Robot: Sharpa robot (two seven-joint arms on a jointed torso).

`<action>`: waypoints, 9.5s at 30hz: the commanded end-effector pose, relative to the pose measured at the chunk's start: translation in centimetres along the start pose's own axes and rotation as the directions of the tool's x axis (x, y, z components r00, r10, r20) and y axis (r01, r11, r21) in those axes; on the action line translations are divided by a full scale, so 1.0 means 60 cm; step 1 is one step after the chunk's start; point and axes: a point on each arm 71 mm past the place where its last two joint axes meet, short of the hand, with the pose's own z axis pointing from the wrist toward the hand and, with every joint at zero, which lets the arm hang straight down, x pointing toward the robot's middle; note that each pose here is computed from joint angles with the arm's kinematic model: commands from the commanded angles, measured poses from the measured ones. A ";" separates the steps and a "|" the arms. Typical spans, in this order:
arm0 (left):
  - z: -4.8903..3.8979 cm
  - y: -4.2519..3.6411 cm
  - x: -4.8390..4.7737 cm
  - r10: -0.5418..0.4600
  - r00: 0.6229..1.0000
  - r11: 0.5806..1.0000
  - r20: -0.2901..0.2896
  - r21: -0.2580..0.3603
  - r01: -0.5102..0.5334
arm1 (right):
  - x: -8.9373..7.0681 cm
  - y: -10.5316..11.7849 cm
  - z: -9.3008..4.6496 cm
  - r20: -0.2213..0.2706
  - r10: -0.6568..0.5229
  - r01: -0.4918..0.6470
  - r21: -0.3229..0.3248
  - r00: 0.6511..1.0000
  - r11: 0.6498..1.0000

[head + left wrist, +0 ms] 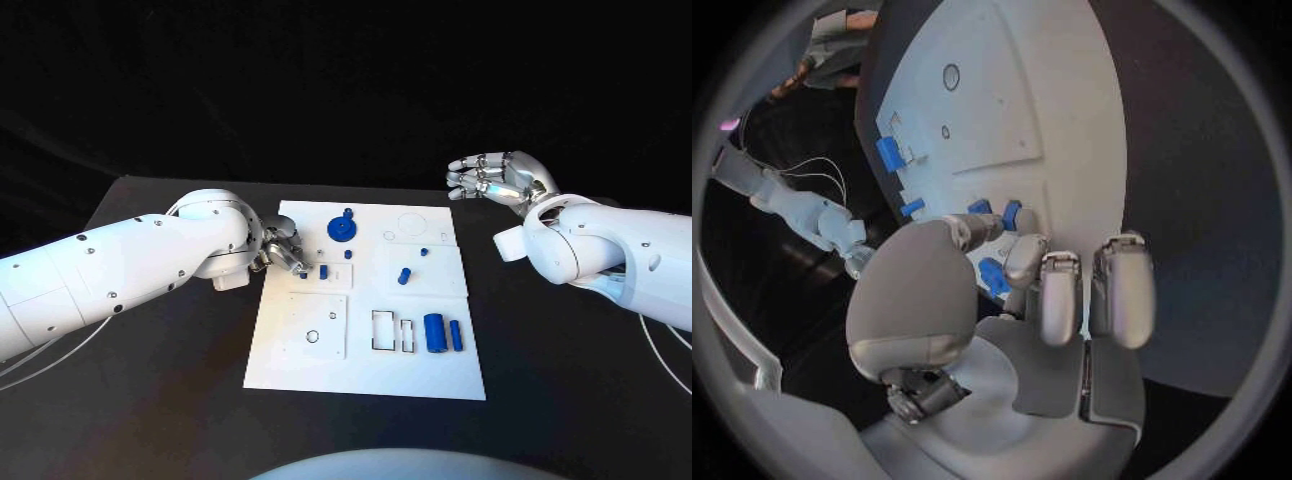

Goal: Assemble the parts on the task board

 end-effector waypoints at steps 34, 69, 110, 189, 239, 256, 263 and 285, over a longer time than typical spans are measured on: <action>0.002 0.010 0.012 0.030 0.999 0.999 -0.044 -0.024 -0.031 | -0.001 -0.001 -0.001 -0.011 0.001 -0.001 -0.004 1.000 1.000; -0.017 0.025 -0.008 -0.124 0.992 0.992 -0.001 0.000 0.124 | -0.007 -0.007 0.000 -0.003 -0.001 0.001 0.008 1.000 1.000; -0.007 -0.092 -0.018 0.086 0.869 0.814 0.488 0.468 -0.343 | -0.001 -0.010 0.000 -0.015 0.004 -0.004 0.009 1.000 1.000; 0.064 -0.115 0.019 0.318 0.870 0.835 0.377 0.323 -0.446 | 0.011 -0.011 0.003 -0.022 0.006 -0.005 0.003 1.000 1.000; 0.027 -0.089 -0.003 0.145 0.881 0.869 0.450 0.368 -0.330 | 0.009 -0.012 0.002 -0.011 0.002 -0.002 0.001 1.000 1.000; 0.002 -0.033 -0.018 0.142 0.894 0.905 0.425 0.310 -0.291 | 0.006 -0.014 0.001 -0.009 0.001 -0.001 0.003 1.000 1.000; 0.002 -0.019 -0.020 0.148 0.897 0.914 0.415 0.290 -0.285 | 0.006 -0.015 0.001 -0.009 0.001 -0.001 0.004 1.000 1.000; 0.004 -0.019 -0.017 0.142 0.900 0.915 0.413 0.291 -0.278 | 0.006 -0.016 0.000 -0.009 0.001 -0.001 0.006 1.000 1.000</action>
